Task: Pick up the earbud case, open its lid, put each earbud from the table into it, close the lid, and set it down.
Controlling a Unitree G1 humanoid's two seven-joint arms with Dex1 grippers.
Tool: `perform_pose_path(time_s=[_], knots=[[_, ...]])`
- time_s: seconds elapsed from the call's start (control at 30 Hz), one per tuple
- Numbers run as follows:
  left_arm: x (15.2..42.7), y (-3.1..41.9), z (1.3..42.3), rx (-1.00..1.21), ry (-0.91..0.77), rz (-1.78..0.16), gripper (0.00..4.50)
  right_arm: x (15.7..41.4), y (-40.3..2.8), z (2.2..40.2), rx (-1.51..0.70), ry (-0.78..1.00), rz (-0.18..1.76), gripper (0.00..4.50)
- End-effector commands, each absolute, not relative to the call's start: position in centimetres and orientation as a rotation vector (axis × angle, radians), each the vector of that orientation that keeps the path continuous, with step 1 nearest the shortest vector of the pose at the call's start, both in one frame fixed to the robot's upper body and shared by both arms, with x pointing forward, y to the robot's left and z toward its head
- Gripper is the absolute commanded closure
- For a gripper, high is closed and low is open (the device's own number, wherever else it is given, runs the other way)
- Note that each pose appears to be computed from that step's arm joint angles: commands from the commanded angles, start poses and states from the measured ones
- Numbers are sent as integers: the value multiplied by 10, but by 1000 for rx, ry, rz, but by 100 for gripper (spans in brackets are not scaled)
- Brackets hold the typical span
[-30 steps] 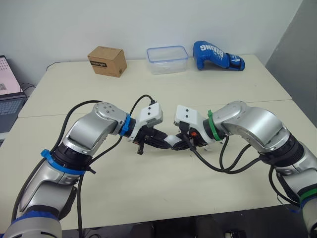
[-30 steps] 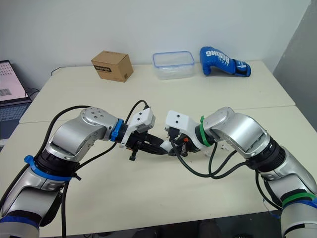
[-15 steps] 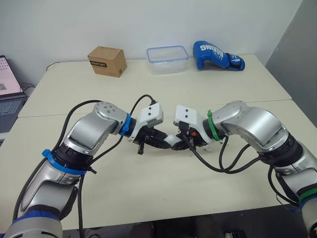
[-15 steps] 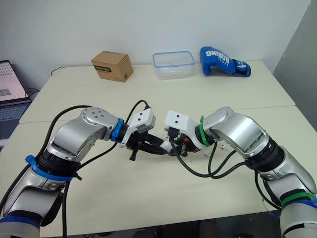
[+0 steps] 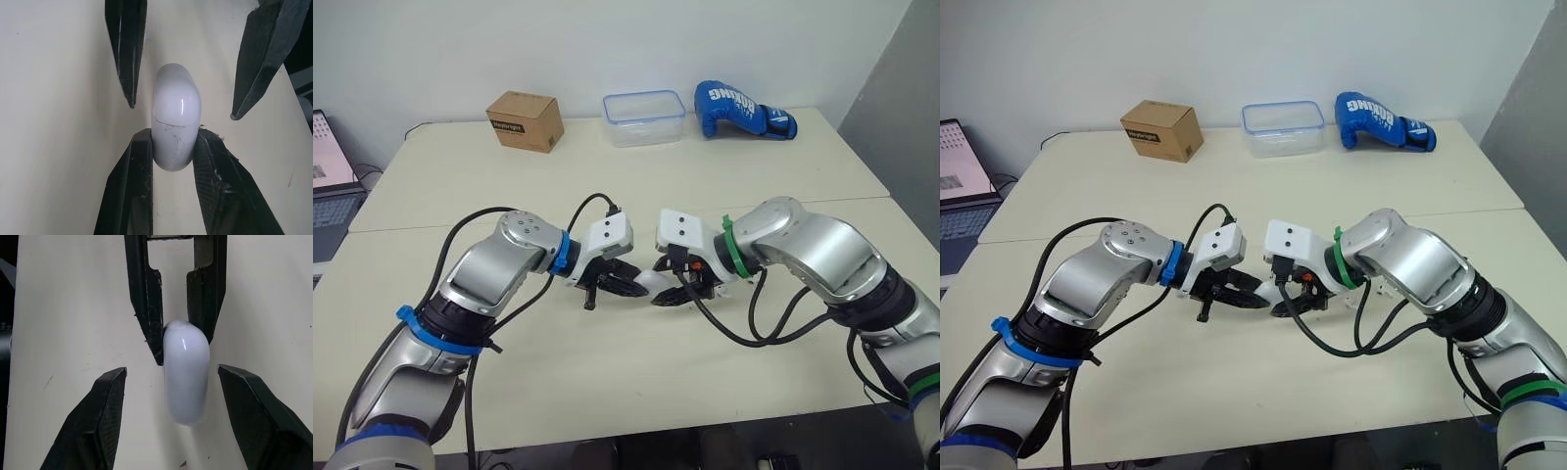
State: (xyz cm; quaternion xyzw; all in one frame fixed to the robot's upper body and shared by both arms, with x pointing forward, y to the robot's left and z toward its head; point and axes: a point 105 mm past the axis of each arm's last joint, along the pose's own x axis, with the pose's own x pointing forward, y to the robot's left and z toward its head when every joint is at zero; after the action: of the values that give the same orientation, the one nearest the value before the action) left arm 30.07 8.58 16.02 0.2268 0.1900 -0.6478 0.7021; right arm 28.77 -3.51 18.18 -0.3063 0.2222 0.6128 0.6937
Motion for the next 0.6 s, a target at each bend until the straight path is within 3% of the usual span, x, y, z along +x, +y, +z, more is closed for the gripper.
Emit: perform_pose_path(time_s=[0.03, 0.6], knots=[[298, 89, 177, 478, 320, -1420, 374, 285, -43, 202, -656, 389, 1363, 133], [300, 92, 162, 72, 69, -1369, 374, 284, -57, 206, -330, 173, 1258, 133]])
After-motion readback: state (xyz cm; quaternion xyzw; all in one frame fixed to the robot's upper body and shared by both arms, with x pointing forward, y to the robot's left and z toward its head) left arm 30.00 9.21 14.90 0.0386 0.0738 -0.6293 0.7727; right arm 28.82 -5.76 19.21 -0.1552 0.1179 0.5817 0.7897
